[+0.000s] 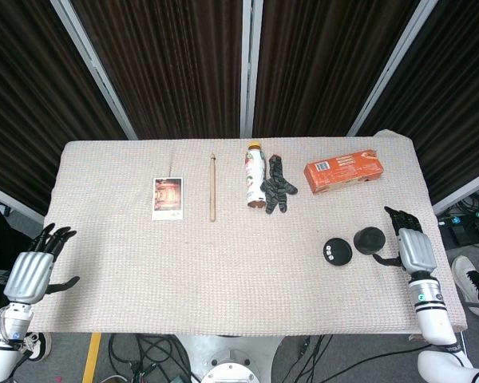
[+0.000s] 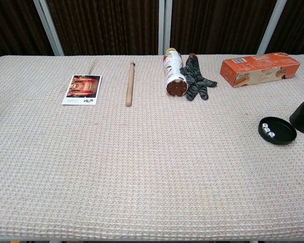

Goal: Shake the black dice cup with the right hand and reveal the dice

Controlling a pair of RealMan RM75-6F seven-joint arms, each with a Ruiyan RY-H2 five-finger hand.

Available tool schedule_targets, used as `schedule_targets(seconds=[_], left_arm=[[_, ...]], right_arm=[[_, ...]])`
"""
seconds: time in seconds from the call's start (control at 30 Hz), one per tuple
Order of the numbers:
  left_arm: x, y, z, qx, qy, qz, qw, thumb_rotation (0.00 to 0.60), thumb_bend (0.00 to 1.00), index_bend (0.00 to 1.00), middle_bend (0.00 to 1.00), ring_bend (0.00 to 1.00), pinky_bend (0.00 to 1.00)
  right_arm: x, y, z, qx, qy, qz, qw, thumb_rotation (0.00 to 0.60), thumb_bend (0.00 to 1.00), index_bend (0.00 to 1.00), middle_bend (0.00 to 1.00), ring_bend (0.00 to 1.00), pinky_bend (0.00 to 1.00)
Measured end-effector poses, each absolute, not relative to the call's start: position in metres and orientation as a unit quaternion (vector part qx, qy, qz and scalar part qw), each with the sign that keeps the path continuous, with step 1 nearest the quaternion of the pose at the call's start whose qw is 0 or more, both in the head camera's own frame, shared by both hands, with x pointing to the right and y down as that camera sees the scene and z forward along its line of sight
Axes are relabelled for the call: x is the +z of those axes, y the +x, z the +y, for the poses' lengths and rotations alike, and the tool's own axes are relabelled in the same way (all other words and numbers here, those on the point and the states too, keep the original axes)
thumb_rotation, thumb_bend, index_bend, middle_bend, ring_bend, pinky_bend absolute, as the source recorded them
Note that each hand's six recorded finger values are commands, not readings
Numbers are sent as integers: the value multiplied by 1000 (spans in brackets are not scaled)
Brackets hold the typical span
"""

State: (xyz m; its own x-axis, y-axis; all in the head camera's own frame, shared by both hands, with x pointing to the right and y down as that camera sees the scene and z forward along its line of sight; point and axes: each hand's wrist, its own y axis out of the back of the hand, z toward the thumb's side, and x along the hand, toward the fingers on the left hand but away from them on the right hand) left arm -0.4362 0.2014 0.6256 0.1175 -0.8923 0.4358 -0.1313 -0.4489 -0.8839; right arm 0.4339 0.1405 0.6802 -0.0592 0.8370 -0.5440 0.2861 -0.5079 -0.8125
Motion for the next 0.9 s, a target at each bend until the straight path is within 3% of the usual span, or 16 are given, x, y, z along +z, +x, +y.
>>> schedule_targets(seconds=[0.4,0.63,0.9], left_arm=[[621,-434,198,-537,-655,392,360,600,125,145,108,0,183],[617,-436,195,-537,-648,398,365,600,126,145,107,0,183],[617,-436,195,-534,-646,402,368,600,125,145,107,0,183]], right_arm=[[645,413,140,530,-664,-440,291,600,33,33,63,0,0],[620,395,166,530,-649,-392,379,600,37,16,36,0,0],[606,398,195,551,-623,-378,406,600,45,8,31,0,0]])
